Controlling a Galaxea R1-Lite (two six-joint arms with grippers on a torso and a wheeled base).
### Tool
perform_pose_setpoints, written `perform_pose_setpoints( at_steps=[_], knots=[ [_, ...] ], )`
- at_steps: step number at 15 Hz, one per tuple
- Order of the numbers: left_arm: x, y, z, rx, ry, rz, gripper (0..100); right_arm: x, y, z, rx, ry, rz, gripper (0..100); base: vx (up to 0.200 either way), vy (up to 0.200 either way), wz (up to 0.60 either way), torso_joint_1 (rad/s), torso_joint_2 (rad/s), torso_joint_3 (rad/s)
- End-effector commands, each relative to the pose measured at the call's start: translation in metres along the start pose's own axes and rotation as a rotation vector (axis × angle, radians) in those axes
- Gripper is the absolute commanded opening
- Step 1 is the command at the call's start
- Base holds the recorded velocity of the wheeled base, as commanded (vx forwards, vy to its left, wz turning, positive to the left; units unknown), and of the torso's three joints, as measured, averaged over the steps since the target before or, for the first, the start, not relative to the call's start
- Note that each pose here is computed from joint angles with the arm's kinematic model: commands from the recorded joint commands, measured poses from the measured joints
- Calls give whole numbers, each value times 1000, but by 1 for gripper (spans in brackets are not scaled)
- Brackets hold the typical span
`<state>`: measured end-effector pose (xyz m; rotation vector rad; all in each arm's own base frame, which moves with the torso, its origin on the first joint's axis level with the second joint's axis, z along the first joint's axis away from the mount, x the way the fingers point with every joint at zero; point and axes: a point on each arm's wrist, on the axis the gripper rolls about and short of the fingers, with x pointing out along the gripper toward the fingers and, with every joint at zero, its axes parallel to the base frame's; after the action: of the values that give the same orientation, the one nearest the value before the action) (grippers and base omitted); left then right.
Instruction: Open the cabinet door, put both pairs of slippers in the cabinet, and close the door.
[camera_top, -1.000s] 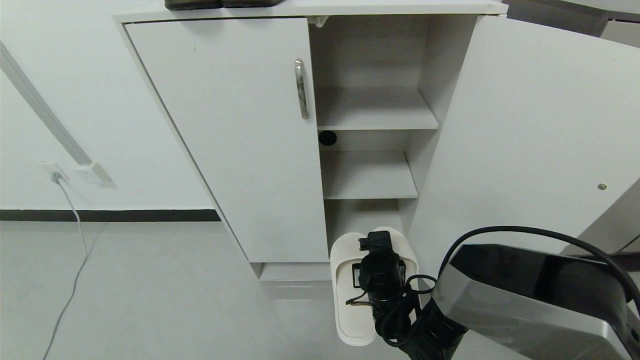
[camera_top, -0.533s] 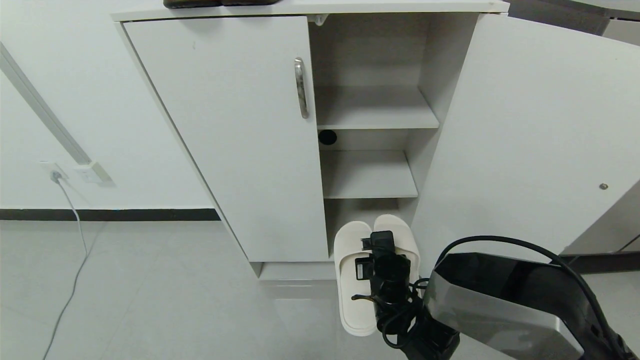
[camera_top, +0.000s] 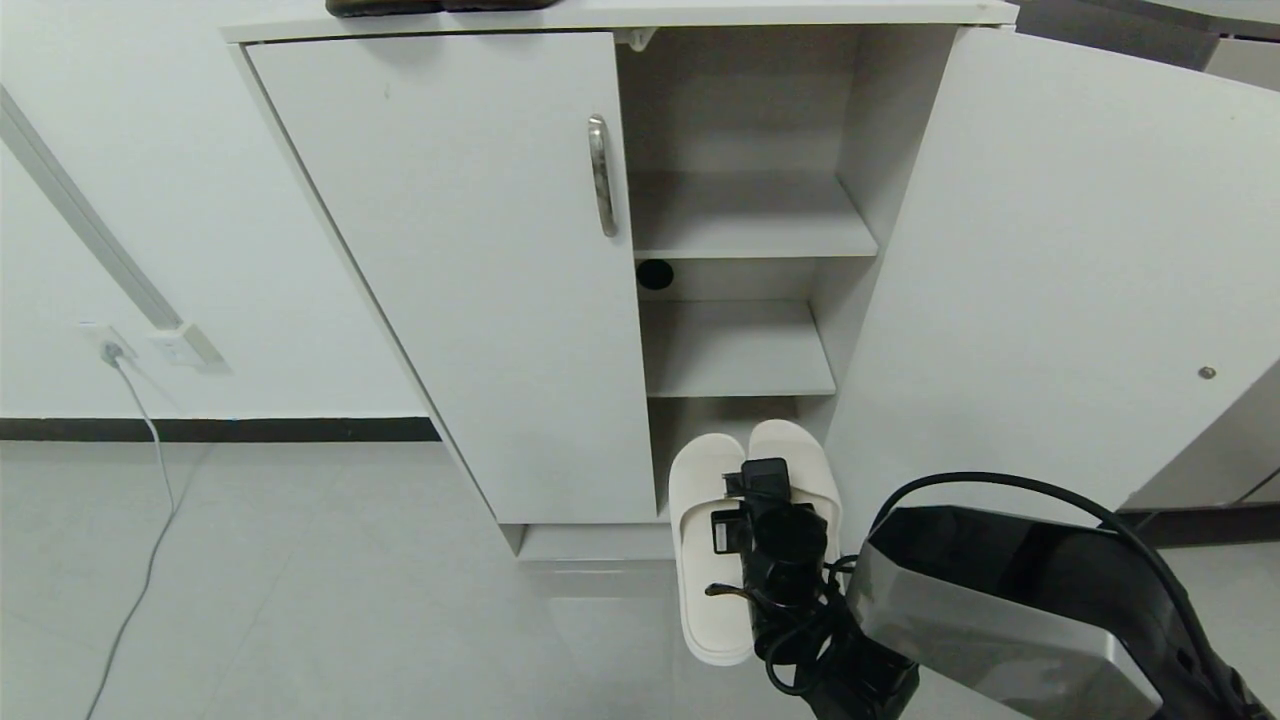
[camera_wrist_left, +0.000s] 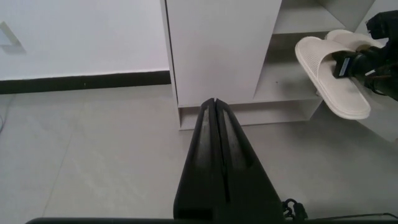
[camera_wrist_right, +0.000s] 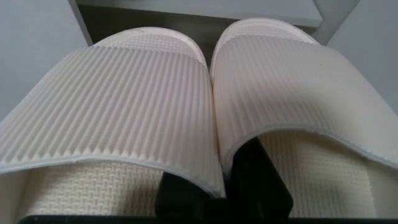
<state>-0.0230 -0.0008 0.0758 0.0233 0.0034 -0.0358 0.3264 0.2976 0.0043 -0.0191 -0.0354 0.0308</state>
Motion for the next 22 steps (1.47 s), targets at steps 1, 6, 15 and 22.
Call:
perform_pose_setpoints(
  at_steps=[1,6,15,22],
  knots=[
    [0,0,0,0,1,0,0,1,-1,-1,-2,2,-1,0,200,0,0,2,2,-2],
    [0,0,0,0,1,0,0,1,-1,1,2,-2,-3,0,200,0,0,3,0,0],
    [0,0,0,-13,1,2,0,4,-4,6,5,-7,-8,0,178,0,0,3,4,2],
    [0,0,0,-14,1,8,0,52,-1,21,11,64,-41,0,0,0,0,0,0,0]
  ],
)
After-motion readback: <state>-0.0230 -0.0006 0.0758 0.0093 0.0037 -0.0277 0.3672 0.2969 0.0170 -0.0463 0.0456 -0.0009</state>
